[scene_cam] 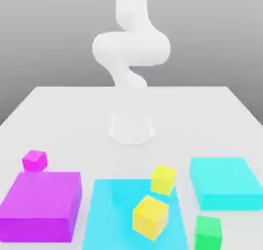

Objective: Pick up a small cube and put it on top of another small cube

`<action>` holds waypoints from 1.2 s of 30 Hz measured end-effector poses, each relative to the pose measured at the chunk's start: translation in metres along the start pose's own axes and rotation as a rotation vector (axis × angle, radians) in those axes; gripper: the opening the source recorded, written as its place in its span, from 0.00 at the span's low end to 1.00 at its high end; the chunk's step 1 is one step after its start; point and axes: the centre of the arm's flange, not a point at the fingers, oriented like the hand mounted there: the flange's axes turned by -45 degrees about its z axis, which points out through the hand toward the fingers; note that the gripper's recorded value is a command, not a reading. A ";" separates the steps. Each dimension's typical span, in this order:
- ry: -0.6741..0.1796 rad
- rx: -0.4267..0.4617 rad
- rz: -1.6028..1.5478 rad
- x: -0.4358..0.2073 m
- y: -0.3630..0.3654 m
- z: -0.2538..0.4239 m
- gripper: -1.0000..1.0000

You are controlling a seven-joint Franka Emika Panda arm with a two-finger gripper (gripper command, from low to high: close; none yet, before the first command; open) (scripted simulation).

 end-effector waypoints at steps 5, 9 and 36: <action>-0.130 0.133 -0.195 -0.006 -0.020 0.099 0.50; -0.223 0.222 -0.350 -0.024 -0.045 0.173 0.50; -0.628 0.463 -1.202 -0.276 -0.158 0.472 0.00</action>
